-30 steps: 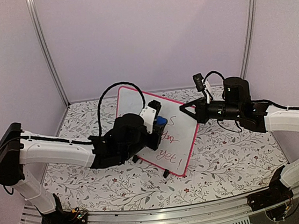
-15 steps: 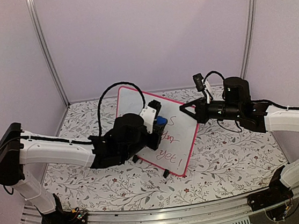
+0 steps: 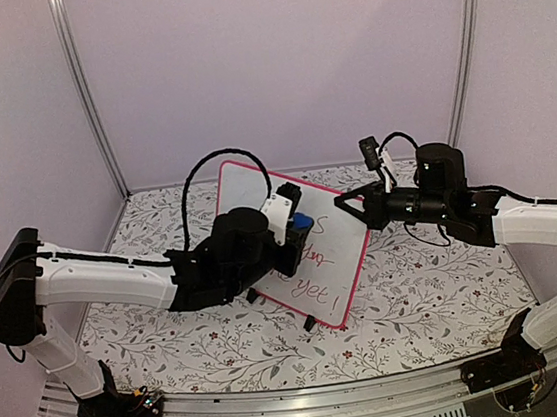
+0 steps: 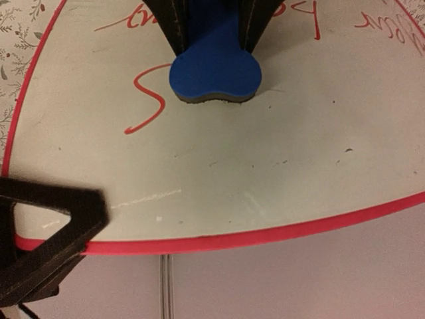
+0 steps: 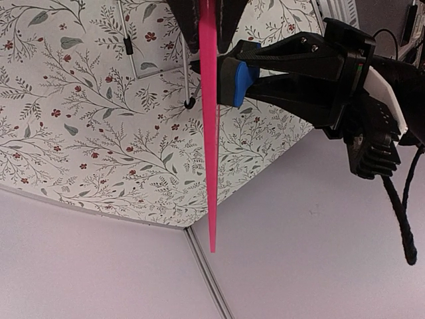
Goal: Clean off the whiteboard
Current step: Erase the center of the whiteboard.
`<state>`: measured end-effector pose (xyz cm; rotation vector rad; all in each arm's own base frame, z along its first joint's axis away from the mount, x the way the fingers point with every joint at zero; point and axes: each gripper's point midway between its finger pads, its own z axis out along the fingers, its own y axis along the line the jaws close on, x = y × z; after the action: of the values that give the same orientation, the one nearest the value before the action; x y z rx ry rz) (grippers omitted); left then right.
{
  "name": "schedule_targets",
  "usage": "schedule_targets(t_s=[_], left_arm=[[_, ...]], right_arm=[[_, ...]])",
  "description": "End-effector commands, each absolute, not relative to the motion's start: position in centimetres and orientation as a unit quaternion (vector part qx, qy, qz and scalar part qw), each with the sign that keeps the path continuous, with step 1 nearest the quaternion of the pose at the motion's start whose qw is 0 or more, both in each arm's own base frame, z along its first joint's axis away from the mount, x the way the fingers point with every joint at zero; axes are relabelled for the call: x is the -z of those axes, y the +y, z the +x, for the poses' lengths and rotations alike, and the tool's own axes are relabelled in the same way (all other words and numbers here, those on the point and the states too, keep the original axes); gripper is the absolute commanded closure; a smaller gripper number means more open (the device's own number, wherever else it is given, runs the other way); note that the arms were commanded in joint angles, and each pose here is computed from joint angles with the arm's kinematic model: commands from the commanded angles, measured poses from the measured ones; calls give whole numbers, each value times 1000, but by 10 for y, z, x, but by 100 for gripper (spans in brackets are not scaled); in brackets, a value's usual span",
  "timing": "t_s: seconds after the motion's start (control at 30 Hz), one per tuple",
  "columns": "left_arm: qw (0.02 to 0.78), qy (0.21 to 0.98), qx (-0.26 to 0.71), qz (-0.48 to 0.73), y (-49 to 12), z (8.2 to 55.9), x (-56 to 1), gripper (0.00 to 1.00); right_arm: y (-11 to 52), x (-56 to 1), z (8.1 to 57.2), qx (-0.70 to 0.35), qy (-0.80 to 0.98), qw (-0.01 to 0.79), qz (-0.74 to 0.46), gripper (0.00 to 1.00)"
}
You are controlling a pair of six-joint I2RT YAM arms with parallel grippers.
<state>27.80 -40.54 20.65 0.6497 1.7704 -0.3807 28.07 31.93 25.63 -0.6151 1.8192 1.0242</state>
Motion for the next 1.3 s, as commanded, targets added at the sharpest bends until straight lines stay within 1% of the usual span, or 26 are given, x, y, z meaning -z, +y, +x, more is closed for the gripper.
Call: schedule_targets(t_s=[0.0, 0.47, 0.73, 1.0, 1.27], left_arm=[[596, 734, 189, 266, -417, 281, -238, 84], [604, 727, 197, 261, -418, 279, -252, 84], [589, 735, 204, 265, -419, 271, -233, 84], [578, 752, 188, 254, -412, 271, -213, 84], [562, 765, 176, 261, -405, 262, -190, 84]], right_arm=[[336, -208, 237, -428, 757, 366, -330, 100], [334, -211, 238, -423, 758, 372, -328, 100], [332, -213, 237, -423, 757, 376, -328, 100], [331, -214, 237, -422, 757, 377, -326, 100], [330, -214, 239, -420, 759, 379, -323, 100]])
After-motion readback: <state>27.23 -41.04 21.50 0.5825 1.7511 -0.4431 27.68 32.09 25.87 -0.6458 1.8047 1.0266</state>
